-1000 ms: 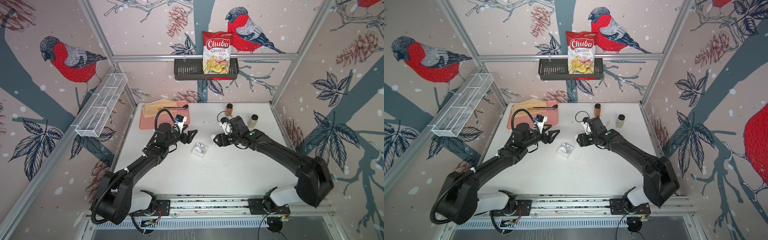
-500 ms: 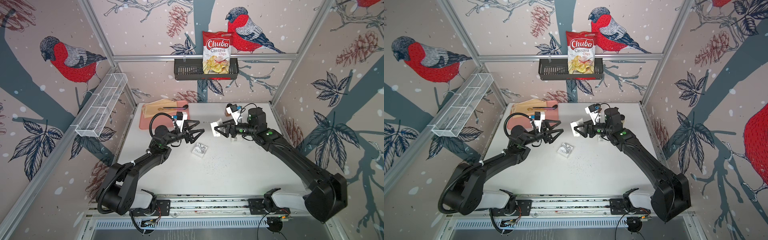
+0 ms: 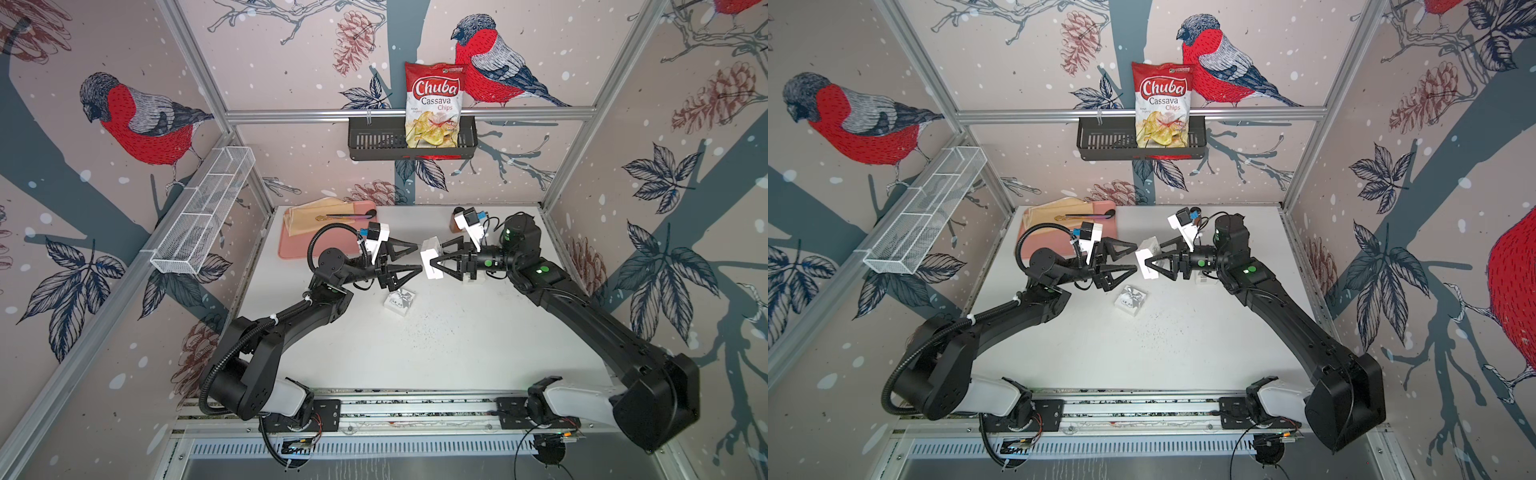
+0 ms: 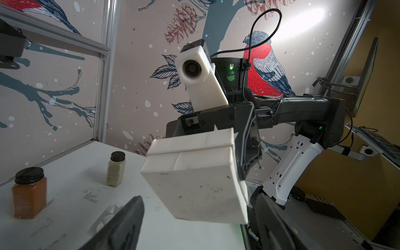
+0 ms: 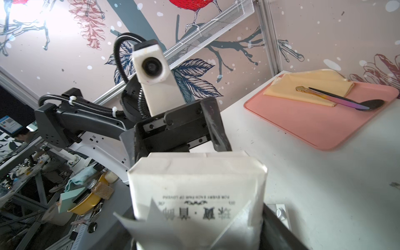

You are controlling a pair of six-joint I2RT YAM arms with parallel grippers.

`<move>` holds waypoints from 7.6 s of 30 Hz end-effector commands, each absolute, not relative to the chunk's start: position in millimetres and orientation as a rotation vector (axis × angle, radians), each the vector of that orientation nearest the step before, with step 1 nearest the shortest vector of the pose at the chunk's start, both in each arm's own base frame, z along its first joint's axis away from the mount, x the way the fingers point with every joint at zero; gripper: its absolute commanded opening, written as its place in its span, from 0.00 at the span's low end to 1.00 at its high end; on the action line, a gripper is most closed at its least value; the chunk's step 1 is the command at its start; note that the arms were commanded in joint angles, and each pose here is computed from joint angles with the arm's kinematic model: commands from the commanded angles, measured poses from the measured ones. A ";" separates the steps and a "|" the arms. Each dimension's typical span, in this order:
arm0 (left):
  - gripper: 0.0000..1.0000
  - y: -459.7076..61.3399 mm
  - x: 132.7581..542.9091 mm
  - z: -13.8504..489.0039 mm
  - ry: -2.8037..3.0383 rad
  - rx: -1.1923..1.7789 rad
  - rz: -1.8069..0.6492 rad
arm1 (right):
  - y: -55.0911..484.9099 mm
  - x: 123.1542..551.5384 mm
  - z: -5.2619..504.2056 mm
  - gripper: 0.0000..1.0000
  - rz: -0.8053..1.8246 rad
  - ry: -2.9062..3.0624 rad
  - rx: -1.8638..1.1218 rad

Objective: Take the necklace out of the lift-off lid jewelry box
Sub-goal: Open the lid on the jewelry box, then place the lid at the center of the board, then place the jewelry box at the center of the board.

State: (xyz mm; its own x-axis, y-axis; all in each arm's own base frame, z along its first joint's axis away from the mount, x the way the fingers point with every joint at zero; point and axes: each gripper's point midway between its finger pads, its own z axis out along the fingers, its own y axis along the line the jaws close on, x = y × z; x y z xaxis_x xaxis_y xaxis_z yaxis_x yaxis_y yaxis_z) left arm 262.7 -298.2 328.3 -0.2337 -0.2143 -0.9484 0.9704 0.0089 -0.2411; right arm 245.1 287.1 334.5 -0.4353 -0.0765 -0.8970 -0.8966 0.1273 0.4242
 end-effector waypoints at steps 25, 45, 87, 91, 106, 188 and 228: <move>0.92 -307.9 250.0 342.4 1.163 0.952 -1.587 | 294.6 231.4 343.9 0.74 1.462 1.531 -1.083; 0.71 -308.6 251.7 339.4 1.181 0.946 -1.586 | 294.4 239.5 339.2 0.74 1.414 1.561 -1.055; 0.71 -304.5 258.7 347.0 1.177 0.951 -1.507 | 203.4 318.0 91.0 0.72 0.775 2.615 -0.327; 0.71 -304.4 257.5 347.6 1.176 0.958 -1.507 | 194.4 321.6 64.0 0.73 0.619 2.714 -0.290; 0.72 -301.7 255.7 344.9 1.178 0.973 -1.499 | 155.5 328.2 35.7 0.81 0.210 2.818 -0.211; 0.86 -297.0 237.7 347.4 1.156 1.065 -1.475 | 280.3 270.5 313.4 0.00 1.150 1.647 -0.990; 0.86 -231.5 318.7 303.8 1.515 0.612 -0.860 | 214.9 280.2 31.0 0.13 0.118 2.875 -0.637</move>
